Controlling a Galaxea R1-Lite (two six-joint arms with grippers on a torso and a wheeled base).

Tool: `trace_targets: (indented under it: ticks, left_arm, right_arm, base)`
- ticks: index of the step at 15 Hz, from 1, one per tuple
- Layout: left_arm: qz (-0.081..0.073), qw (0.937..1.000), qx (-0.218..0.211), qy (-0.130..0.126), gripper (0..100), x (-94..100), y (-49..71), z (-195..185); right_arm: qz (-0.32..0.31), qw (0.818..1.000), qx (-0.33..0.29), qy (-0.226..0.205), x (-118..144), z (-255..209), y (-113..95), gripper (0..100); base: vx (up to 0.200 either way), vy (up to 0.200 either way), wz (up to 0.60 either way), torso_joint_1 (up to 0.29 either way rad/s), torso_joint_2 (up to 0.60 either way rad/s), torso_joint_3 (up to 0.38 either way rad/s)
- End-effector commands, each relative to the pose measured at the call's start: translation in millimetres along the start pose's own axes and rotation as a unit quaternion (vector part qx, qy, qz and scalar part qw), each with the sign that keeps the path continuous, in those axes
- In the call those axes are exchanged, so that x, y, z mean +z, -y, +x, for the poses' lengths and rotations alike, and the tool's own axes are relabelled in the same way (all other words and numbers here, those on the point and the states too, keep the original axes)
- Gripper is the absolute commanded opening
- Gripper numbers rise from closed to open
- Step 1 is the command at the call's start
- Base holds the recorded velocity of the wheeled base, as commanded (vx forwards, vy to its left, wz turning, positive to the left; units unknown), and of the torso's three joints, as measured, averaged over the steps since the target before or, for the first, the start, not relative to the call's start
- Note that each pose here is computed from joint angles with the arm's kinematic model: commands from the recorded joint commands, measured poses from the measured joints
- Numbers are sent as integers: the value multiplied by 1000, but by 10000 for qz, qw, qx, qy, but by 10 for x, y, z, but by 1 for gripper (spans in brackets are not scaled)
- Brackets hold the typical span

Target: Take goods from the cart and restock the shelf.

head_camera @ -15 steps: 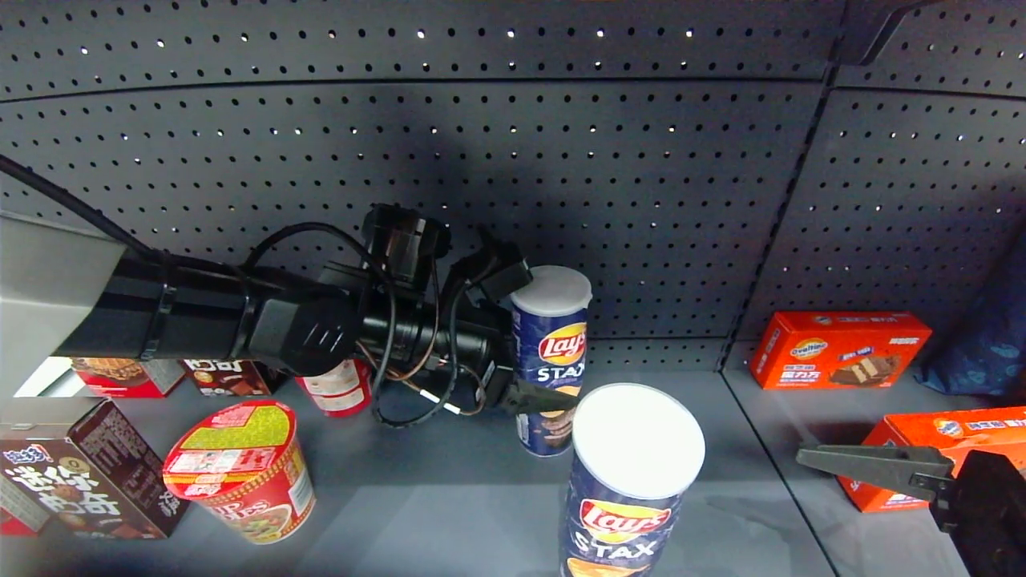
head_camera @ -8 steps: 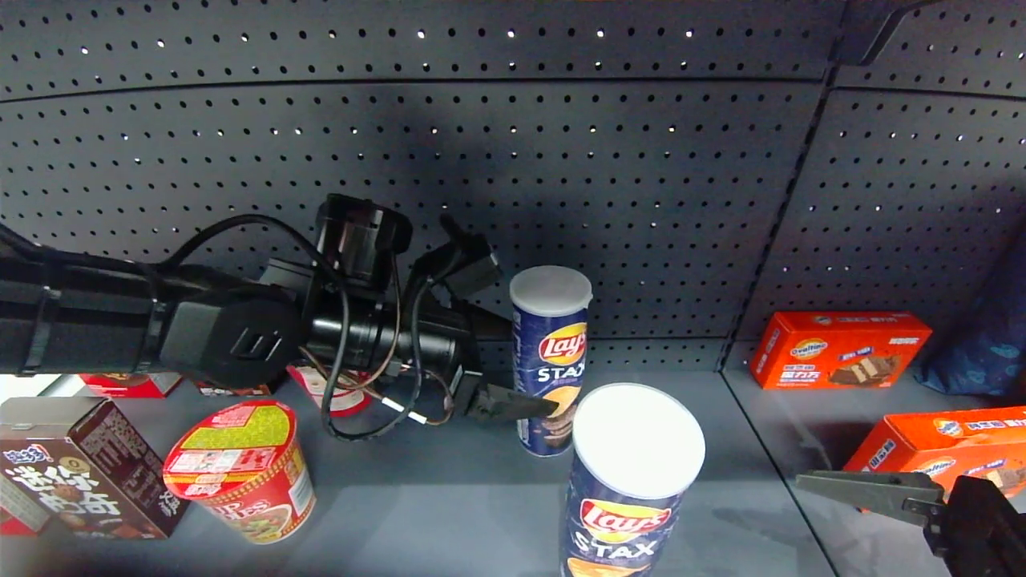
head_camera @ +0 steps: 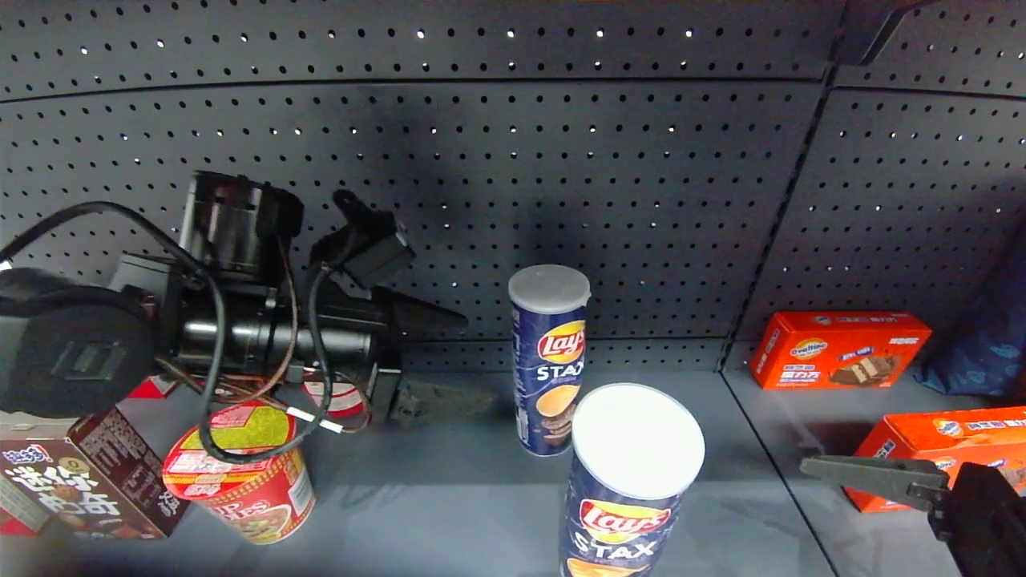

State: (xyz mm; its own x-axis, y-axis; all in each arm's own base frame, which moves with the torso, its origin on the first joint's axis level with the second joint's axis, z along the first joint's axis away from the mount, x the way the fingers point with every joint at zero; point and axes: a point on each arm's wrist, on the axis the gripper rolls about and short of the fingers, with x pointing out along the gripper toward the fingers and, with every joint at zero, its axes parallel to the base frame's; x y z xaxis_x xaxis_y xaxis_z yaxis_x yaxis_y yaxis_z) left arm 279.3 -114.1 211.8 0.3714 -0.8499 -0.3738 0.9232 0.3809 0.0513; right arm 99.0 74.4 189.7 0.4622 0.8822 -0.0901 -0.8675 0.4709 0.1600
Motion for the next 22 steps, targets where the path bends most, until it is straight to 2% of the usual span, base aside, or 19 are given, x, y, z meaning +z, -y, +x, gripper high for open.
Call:
trace_targets:
  ticks: [1,2,3,4,6,7,8,12,15,18,19,22]
  left_arm:
    - [240,9976,581,274,100,196,61,-371]
    - [274,9963,779,228,100,207,60,-390]
    - [329,9900,1366,91,100,235,103,-444]
    - [338,9874,1547,39,100,234,164,-476]
    - [350,9826,1820,83,100,279,390,-610]
    - [340,9806,1927,84,100,285,435,-638]
    - [350,9745,2218,48,100,300,539,-691]
    - [330,9567,2891,14,100,351,597,-802]
    - [337,9540,2979,45,100,345,640,-858]
    - [350,9538,2982,74,100,217,651,-810]
    - [365,9529,3010,109,100,192,647,-803]
    - [284,9533,3006,103,100,138,647,-784]
  right_arm:
    - [-136,9991,-302,260,243,88,66,100]
    - [-164,9986,-395,326,308,114,83,100]
    - [-202,9971,-640,352,427,167,117,100]
    - [-201,9953,-902,280,482,178,126,100]
    - [-315,9839,-1751,-149,560,178,124,100]
    - [-304,9823,-1833,-244,564,182,104,100]
    - [-294,9780,-2009,-486,539,210,47,100]
    - [-414,9624,-2365,-1272,163,386,-60,100]
    - [-446,9568,-2355,-1647,-24,494,-46,100]
    - [-495,9509,-2293,-2020,-156,630,-32,100]
    - [-514,9509,-2276,-2032,-182,661,-27,100]
    - [-546,9490,-2249,-2140,-233,751,-1,100]
  base:
    - [0,0,0,0,0,0]
    - [0,0,0,0,0,0]
    - [0,0,0,0,0,0]
    - [0,0,0,0,0,0]
    - [0,0,0,0,0,0]
    - [0,0,0,0,0,0]
    - [0,0,0,0,0,0]
    - [0,0,0,0,0,0]
    - [0,0,0,0,0,0]
    - [0,0,0,0,0,0]
    - [0,0,0,0,0,0]
    - [0,0,0,0,0,0]
